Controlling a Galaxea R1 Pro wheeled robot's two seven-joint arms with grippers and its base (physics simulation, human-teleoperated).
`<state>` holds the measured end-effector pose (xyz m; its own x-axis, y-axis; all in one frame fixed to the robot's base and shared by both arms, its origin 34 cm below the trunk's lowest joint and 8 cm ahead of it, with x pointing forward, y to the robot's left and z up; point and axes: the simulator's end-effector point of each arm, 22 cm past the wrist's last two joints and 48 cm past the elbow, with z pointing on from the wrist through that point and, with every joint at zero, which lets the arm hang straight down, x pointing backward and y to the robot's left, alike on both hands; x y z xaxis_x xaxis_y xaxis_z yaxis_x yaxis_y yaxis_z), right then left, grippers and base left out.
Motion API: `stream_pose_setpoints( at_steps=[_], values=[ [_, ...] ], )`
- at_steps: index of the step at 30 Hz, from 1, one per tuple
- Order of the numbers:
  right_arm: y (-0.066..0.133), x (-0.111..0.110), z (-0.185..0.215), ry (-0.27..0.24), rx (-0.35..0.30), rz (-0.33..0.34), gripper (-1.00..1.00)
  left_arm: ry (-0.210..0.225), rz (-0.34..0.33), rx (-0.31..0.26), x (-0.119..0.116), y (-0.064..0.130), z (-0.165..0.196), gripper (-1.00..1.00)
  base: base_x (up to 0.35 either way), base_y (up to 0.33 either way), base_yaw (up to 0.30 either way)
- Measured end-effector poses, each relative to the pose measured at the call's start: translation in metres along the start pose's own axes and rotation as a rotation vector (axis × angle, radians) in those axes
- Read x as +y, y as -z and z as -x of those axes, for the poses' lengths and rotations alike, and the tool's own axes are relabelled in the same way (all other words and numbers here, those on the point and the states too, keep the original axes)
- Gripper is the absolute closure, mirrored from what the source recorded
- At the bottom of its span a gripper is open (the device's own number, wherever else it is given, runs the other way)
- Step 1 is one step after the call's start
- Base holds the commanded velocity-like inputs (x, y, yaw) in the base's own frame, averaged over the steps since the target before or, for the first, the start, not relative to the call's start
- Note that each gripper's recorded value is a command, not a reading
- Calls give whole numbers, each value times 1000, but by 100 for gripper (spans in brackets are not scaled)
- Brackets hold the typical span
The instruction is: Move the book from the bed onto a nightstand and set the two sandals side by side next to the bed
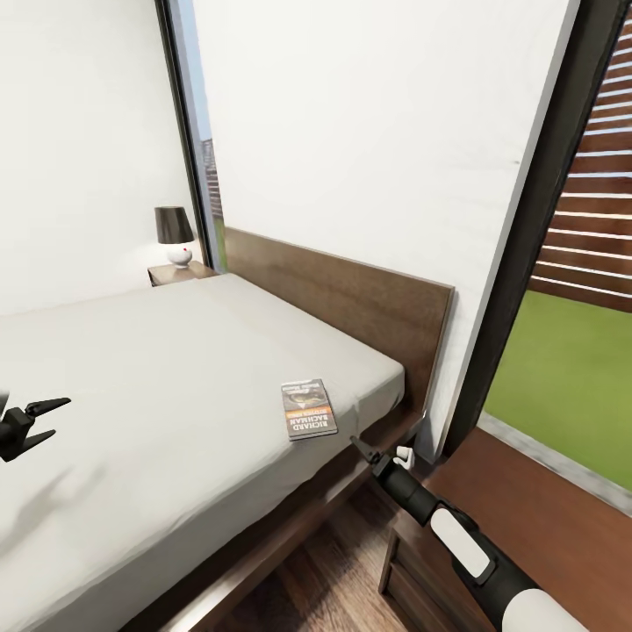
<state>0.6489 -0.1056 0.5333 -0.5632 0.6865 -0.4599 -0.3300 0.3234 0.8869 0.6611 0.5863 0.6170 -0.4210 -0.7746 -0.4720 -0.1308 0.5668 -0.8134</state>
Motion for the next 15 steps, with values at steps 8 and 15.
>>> stream_pose_setpoints(
  at_steps=[8, 15],
  values=[
    [0, 0, 1, -5, -6, -1, -100, 0, 0, 0, 0, 0, 0, -100, 0, 0, 0],
    [-1, -3, 0, -5, -4, -15, -100, 0, 0, 0, 0, 0, 0, -100, 0, 0, 0]
  ],
)
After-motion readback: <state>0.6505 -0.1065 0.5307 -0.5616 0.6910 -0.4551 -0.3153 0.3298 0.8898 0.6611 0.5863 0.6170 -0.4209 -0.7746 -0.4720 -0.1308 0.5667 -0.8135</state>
